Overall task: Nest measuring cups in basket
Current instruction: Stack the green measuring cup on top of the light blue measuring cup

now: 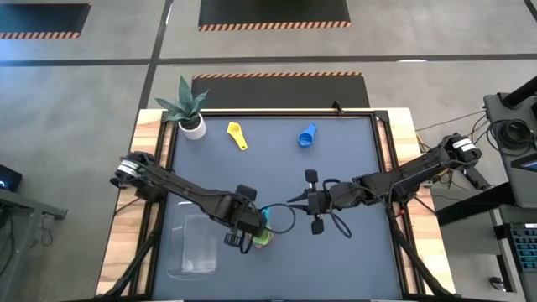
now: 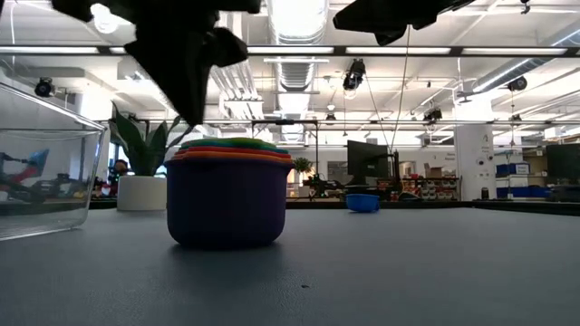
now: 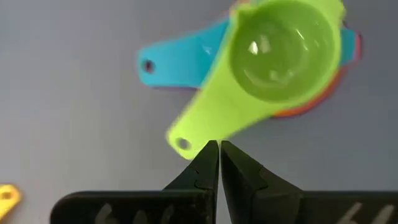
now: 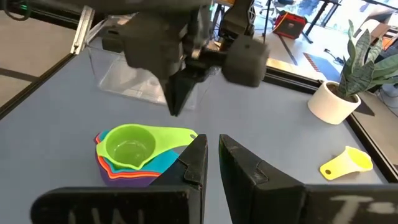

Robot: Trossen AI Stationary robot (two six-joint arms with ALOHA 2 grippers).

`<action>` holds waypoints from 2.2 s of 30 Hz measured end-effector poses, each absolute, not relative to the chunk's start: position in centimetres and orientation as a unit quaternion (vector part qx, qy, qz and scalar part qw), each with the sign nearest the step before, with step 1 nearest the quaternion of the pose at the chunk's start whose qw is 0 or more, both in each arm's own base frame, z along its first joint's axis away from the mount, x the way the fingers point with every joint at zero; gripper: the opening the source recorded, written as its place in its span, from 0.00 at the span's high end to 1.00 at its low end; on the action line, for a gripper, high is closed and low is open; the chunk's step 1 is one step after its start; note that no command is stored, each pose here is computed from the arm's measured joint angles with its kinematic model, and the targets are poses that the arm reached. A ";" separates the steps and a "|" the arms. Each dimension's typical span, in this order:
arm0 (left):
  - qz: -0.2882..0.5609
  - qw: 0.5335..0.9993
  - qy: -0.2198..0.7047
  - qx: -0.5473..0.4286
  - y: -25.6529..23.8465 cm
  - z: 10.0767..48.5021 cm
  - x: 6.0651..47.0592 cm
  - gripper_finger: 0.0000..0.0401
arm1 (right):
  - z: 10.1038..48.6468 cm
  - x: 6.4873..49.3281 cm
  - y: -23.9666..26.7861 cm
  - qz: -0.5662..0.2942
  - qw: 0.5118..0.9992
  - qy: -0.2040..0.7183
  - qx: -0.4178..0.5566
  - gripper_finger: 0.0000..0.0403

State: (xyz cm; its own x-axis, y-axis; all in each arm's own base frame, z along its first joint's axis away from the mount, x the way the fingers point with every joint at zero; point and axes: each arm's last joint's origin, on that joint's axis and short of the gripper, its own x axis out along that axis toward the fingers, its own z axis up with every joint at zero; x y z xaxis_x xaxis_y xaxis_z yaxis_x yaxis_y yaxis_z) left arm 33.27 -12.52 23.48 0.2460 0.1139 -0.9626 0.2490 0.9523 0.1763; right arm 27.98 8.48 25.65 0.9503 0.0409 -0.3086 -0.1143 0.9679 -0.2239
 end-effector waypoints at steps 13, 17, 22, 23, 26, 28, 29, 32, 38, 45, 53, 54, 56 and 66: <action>-0.048 0.767 0.625 0.135 -12.4 20.3 33.2 1.00 | 25.6 28.0 8.5 0.039 0.980 0.152 -0.120 0.93; -0.022 0.781 0.601 0.167 -12.3 20.6 33.6 1.00 | 25.7 28.0 8.5 0.040 0.980 0.152 -0.121 0.93; 0.014 0.794 0.577 0.192 -12.1 20.8 34.0 1.00 | 25.6 28.0 8.5 0.039 0.980 0.152 -0.120 0.93; 0.015 0.794 0.576 0.193 -12.1 20.9 34.0 1.00 | 25.7 28.0 8.5 0.039 0.980 0.152 -0.120 0.93; 0.014 0.798 0.572 0.191 -12.0 21.4 33.7 1.00 | 25.7 28.0 8.5 0.039 0.980 0.151 -0.120 0.93; 0.013 0.795 0.575 0.192 -12.1 21.8 33.4 1.00 | 25.6 28.0 8.5 0.039 0.980 0.152 -0.120 0.93; 0.011 0.791 0.580 0.192 -12.0 21.9 33.1 1.00 | 25.6 28.0 8.5 0.039 0.980 0.152 -0.120 0.93; -0.012 0.784 0.594 0.179 -12.1 21.9 32.8 1.00 | 25.6 28.0 8.5 0.039 0.980 0.152 -0.120 0.93; -0.023 0.774 0.606 0.181 -12.1 20.5 33.0 1.00 | 25.6 28.0 8.5 0.039 0.980 0.152 -0.120 0.93; -0.022 0.784 0.589 0.192 -12.2 19.9 33.7 1.00 | 25.6 28.0 8.5 0.040 0.980 0.152 -0.123 0.93; -0.022 0.801 0.562 0.204 -12.3 20.2 34.4 1.00 | 25.6 28.0 8.5 0.040 0.980 0.152 -0.123 0.93; -0.018 0.801 0.561 0.207 -12.2 20.2 34.4 1.00 | 25.6 28.0 8.5 0.040 0.980 0.152 -0.123 0.93; -0.017 0.802 0.560 0.208 -12.2 20.2 34.4 1.00 | 25.6 28.0 8.5 0.040 0.980 0.152 -0.124 0.93; -0.015 0.803 0.550 0.227 -12.2 20.4 34.5 1.00 | 25.6 28.0 8.5 0.040 0.980 0.152 -0.123 0.93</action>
